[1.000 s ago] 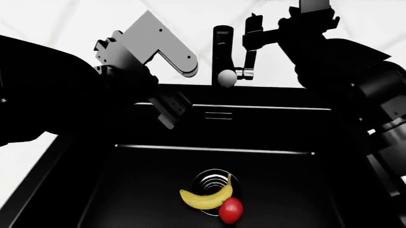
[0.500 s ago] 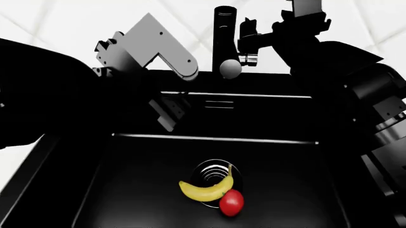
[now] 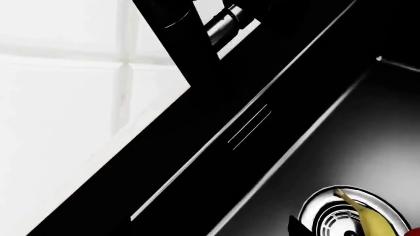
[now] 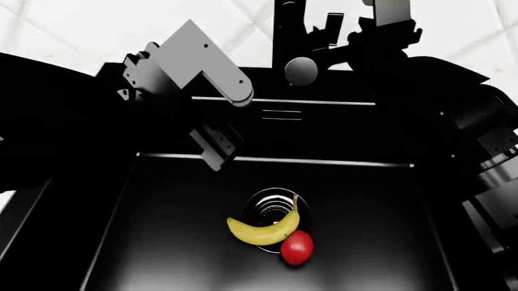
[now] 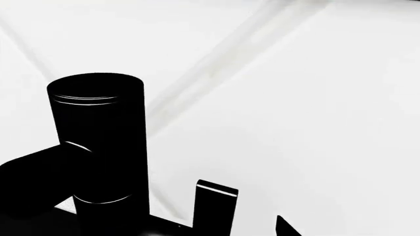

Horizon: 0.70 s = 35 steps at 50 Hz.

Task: Pick up the fruits and vegetables and place them in the sink. Turn on the sink faucet to wash them. Then turn the sink off and put them in the tray.

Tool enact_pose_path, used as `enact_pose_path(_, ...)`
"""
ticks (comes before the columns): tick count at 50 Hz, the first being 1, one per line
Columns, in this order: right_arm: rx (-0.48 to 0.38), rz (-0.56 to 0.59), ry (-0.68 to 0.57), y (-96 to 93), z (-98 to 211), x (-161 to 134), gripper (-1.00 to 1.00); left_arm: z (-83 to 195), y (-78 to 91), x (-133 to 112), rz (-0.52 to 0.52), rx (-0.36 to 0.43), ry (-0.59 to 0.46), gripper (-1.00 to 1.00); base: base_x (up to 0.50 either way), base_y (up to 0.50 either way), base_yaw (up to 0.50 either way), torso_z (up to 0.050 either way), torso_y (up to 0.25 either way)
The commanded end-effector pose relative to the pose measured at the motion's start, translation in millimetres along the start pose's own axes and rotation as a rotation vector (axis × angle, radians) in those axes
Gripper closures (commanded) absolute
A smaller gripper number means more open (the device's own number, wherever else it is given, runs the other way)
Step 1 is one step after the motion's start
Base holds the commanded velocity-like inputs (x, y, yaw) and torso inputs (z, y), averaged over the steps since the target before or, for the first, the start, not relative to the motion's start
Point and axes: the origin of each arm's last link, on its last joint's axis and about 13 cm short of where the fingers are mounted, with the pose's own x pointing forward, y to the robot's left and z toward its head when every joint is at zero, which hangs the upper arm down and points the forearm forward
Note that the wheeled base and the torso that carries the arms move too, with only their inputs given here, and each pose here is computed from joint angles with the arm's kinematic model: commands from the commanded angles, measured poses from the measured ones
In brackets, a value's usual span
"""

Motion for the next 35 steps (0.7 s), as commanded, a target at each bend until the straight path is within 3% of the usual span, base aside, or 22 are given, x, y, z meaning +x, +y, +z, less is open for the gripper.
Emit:
enact_pose_path(1,0.000,-0.009,-0.008,-0.8,1.1,-0.5,-1.00,0.8,0.2,-1.4,-0.004,-0.003,-0.012,-1.00,0.00,0.00,0.00,0.000,0.000)
enact_pose_path(20,0.006,-0.066,-0.045,-0.6,9.5,8.0,-1.00,0.2,1.0,-2.3,-0.003,-0.008,-0.022,-1.00,0.00,0.00,0.00,0.000,-0.029)
enact_pose_path(25,0.014,-0.145,-0.016,0.4,5.1,15.6,-1.00,0.7,0.8,-3.1,-0.003,-0.013,-0.027,-1.00,0.00,0.00,0.00,0.000,0.000)
enact_pose_path(35,0.004,-0.194,0.028,1.8,3.3,19.1,-1.00,0.2,0.9,-4.0,-0.002,-0.015,-0.029,-1.00,0.00,0.00,0.00,0.000,0.000)
